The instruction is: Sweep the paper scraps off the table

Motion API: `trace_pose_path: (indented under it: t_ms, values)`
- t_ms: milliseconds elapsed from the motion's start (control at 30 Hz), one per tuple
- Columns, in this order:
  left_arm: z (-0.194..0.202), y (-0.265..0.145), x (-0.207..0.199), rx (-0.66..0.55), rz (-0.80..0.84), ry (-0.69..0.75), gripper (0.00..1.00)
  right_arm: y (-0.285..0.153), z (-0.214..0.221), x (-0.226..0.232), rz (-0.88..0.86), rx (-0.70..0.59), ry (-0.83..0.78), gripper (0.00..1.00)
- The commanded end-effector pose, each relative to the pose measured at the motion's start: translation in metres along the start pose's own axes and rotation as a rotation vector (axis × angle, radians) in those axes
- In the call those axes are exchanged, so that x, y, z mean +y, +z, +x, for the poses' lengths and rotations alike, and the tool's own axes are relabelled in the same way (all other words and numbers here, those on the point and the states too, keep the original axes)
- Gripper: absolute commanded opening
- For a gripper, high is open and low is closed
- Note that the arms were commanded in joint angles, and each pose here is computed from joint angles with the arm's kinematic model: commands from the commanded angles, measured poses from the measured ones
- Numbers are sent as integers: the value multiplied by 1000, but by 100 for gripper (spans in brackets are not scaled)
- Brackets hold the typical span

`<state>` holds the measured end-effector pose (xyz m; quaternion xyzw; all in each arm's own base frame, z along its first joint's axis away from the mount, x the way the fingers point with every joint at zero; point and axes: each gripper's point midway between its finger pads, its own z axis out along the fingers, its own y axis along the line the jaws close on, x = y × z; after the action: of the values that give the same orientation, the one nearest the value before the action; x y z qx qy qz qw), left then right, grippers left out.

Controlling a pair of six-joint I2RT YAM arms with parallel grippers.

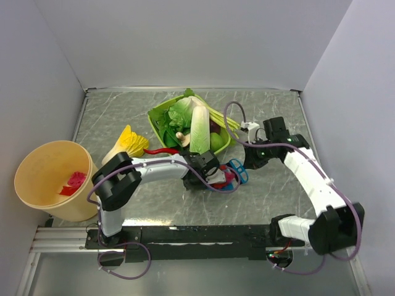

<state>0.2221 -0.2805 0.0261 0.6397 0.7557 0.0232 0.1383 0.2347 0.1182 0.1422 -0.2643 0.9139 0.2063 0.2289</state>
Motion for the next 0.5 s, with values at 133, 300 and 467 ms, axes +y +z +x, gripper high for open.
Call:
trace_pose_path:
  t_ms: [133, 300, 467]
  values:
    - [-59, -29, 11, -337, -36, 66, 1, -49, 3, 5, 103, -56, -116, 0]
    - [-69, -32, 9, -385, -25, 105, 1, -79, -17, 16, 115, -161, -143, 0]
    - [-79, -38, 6, -425, -6, 135, 1, -91, -16, 19, 137, -187, -142, 0]
